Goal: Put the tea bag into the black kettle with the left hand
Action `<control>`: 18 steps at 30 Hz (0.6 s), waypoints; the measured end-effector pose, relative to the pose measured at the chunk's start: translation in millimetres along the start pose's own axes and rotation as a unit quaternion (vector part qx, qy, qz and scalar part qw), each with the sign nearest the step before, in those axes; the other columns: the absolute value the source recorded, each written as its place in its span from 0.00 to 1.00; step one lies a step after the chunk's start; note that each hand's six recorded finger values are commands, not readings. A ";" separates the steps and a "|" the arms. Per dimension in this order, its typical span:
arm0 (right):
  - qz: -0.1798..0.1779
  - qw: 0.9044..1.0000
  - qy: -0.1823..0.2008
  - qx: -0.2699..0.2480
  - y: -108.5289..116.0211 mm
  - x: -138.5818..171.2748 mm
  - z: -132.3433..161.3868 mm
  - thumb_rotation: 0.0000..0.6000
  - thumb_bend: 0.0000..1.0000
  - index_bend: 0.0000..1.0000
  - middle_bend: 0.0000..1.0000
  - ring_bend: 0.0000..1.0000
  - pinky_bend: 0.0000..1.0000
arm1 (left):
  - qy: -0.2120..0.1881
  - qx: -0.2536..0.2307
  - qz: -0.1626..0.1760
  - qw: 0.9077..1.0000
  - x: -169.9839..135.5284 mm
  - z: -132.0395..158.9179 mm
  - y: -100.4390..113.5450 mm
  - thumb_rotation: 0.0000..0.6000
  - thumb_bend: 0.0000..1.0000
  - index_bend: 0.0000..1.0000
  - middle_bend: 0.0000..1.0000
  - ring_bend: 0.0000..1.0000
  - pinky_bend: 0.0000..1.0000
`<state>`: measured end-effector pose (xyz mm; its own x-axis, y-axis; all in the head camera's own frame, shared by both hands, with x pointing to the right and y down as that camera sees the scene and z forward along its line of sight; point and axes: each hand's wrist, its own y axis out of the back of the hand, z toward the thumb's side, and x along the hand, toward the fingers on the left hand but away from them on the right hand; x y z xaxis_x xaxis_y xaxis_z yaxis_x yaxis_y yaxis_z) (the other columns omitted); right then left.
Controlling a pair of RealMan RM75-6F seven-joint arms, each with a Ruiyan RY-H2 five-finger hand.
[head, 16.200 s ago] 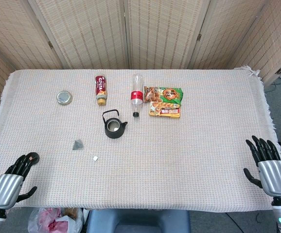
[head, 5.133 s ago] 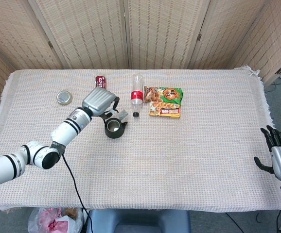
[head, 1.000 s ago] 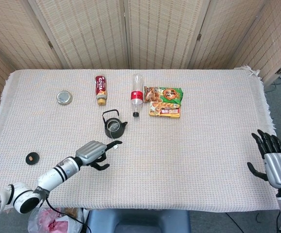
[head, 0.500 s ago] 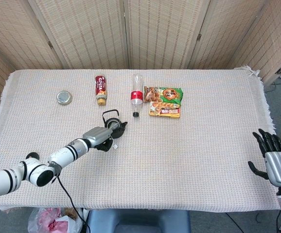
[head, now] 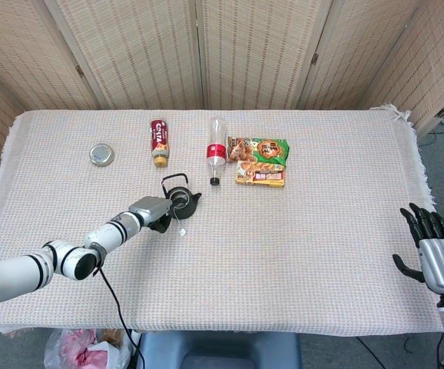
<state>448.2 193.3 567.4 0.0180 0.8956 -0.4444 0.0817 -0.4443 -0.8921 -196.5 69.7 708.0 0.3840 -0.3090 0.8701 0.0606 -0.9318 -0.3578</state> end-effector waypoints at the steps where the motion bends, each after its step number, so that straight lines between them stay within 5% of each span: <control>1: 0.000 1.000 0.000 0.000 0.0 0.0 0.0 1.00 0.23 0.00 0.00 0.00 0.00 | 0.003 0.001 0.000 1.000 0.3 -1.4 -0.1 1.00 0.85 0.00 1.00 1.00 1.00; 18: -0.001 1.000 0.000 0.001 0.2 0.0 0.1 1.00 0.23 0.00 0.00 0.00 0.00 | 0.023 0.016 0.001 1.000 1.1 -14.0 -2.3 1.00 0.85 0.00 1.00 1.00 1.00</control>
<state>448.1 193.2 567.2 0.0174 0.8963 -0.4432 0.0802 -0.4430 -0.8929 -209.1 68.8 714.6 0.3419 -0.3202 0.8835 0.0897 -0.9247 -0.3699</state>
